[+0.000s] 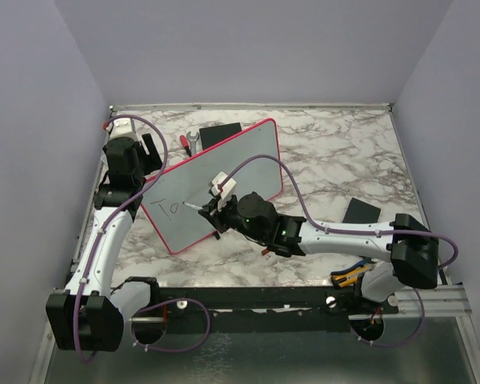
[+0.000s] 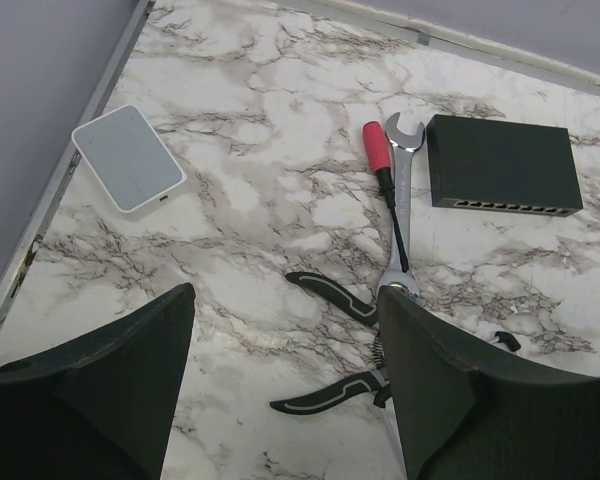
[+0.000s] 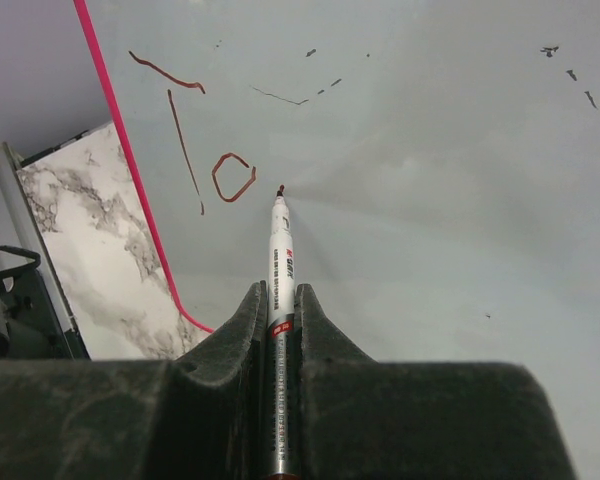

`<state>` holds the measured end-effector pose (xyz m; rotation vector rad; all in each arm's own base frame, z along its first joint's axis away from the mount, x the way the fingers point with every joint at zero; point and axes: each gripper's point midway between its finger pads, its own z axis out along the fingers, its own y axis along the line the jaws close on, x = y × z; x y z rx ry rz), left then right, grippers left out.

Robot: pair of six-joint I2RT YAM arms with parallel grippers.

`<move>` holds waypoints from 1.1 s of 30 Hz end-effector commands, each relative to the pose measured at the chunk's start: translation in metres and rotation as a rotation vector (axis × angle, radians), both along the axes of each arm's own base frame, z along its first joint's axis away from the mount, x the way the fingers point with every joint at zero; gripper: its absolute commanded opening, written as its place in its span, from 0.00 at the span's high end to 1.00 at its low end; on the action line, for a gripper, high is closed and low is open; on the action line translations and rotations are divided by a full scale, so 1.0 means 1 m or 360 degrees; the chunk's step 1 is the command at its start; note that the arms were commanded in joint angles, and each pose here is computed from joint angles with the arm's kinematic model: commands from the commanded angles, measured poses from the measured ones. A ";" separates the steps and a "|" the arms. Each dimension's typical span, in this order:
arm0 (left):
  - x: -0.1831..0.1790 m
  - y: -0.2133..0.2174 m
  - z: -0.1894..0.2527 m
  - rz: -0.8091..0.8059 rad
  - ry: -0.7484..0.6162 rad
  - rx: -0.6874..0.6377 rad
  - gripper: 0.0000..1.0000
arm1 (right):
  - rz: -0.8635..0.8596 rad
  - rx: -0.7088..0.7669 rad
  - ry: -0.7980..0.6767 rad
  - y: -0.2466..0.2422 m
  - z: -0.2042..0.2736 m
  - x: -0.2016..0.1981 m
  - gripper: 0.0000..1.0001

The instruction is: Write a sentence on the whiteboard

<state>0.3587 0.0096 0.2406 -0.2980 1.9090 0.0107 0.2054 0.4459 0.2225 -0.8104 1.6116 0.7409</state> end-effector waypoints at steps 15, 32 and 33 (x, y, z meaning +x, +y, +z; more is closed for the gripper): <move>-0.002 -0.005 -0.004 -0.0044 0.0013 0.0002 0.25 | 0.0109 -0.0031 -0.0017 0.017 -0.006 0.000 1.00; -0.003 -0.004 -0.003 -0.0043 0.0010 0.0002 0.25 | -0.0061 -0.0139 -0.0009 -0.005 -0.024 0.012 1.00; -0.003 -0.004 -0.003 -0.0042 0.0010 0.0003 0.25 | -0.0065 -0.0145 -0.0010 -0.006 -0.025 0.012 1.00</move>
